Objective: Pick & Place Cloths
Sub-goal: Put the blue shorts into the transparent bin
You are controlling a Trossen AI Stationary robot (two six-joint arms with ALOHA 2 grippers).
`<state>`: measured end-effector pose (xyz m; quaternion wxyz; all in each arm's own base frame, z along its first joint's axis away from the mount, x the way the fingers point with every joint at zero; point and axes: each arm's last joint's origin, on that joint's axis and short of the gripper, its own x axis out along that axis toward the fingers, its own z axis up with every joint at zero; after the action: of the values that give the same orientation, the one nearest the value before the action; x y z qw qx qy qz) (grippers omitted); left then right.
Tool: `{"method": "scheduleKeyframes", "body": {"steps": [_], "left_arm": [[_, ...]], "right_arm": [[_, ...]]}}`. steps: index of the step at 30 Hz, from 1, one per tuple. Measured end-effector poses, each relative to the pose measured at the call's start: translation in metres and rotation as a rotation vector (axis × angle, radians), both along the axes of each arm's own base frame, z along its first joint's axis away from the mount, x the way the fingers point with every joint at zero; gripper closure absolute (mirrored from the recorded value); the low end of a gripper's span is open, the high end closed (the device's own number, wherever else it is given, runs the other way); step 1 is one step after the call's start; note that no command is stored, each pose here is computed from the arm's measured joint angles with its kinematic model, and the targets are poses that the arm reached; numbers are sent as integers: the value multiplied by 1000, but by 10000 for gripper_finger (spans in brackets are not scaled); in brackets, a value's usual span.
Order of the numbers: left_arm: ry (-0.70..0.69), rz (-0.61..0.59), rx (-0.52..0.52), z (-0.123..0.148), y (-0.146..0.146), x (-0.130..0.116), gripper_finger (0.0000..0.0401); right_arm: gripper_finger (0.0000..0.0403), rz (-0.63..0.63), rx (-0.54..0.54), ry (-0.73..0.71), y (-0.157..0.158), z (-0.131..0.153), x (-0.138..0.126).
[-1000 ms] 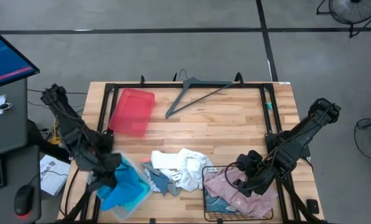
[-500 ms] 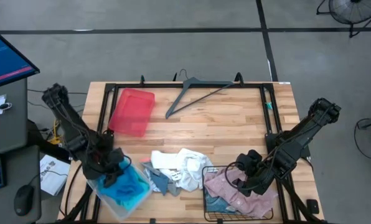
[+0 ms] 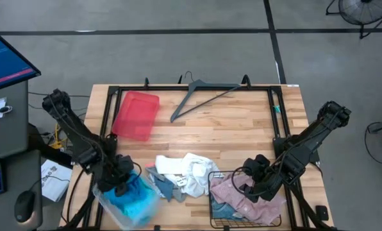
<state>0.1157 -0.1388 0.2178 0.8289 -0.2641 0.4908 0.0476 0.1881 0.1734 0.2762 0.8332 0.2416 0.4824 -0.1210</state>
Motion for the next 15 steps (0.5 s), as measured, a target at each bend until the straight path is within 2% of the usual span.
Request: {"method": "scheduleKeyframes", "body": {"steps": [8,12,15], "left_arm": [[-45,-42,-118,17,4,-5,383],[-127,-58,-208,28,4,-5,353],[-226,-129,-292,41,1,-3,324]], "right_arm": [[40,14,-8,-2,0,0,0],[40,23,-13,-3,0,0,0],[40,32,-18,-4,0,0,0]]}}
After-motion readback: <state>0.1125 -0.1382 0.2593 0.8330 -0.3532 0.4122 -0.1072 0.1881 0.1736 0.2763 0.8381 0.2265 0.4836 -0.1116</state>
